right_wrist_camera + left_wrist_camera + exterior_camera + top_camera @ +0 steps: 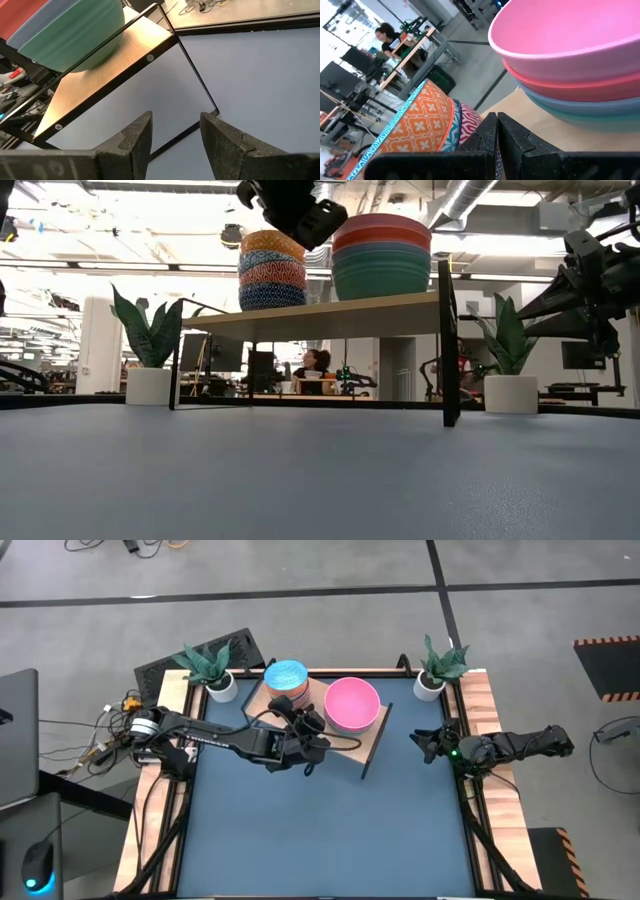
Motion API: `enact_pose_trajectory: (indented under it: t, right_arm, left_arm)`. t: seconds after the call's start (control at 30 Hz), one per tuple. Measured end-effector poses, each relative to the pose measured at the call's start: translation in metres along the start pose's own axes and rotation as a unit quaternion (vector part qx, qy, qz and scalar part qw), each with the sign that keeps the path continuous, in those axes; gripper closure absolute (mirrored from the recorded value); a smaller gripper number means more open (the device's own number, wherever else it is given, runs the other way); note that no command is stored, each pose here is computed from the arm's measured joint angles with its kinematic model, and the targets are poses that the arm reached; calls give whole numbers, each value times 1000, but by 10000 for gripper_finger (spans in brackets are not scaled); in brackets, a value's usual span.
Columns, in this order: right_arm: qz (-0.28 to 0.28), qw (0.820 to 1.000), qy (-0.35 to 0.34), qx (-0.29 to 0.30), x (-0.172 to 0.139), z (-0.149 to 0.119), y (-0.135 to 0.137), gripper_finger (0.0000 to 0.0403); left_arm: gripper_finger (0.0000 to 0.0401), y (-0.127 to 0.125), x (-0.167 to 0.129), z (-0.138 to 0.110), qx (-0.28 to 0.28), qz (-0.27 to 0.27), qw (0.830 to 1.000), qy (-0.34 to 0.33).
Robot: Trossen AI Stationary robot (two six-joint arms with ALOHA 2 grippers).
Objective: Place and stack bowls onto a shelf
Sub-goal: Stack the printed blue bowl on the printed orange bowl on the shelf
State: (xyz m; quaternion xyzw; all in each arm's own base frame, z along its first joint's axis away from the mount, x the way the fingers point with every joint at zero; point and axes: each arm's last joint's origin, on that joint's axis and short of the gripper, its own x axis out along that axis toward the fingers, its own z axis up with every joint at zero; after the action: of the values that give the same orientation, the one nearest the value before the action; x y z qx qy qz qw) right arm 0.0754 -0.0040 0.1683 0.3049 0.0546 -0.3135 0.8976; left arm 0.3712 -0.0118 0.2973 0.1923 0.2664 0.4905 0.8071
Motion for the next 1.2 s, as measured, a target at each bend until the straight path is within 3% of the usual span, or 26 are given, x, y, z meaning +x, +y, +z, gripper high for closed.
enact_pose_trajectory:
  t: [0.4,0.7,0.87,1.2]
  right_arm:
    - [0,1000,0,0,0,0,0,212]
    - [3,1000,4,-1,0,0,0,212]
    - [7,1000,8,-10,0,-1,0,212]
    - [9,1000,10,-13,0,-1,1,212]
  left_arm:
    - [401,4,10,-3,-14,9,1000,15]
    - [401,-18,19,-13,7,2,1000,26]
    - [401,-18,19,-14,3,8,1000,26]
    - [401,-22,-16,-5,-12,60,998,-16]
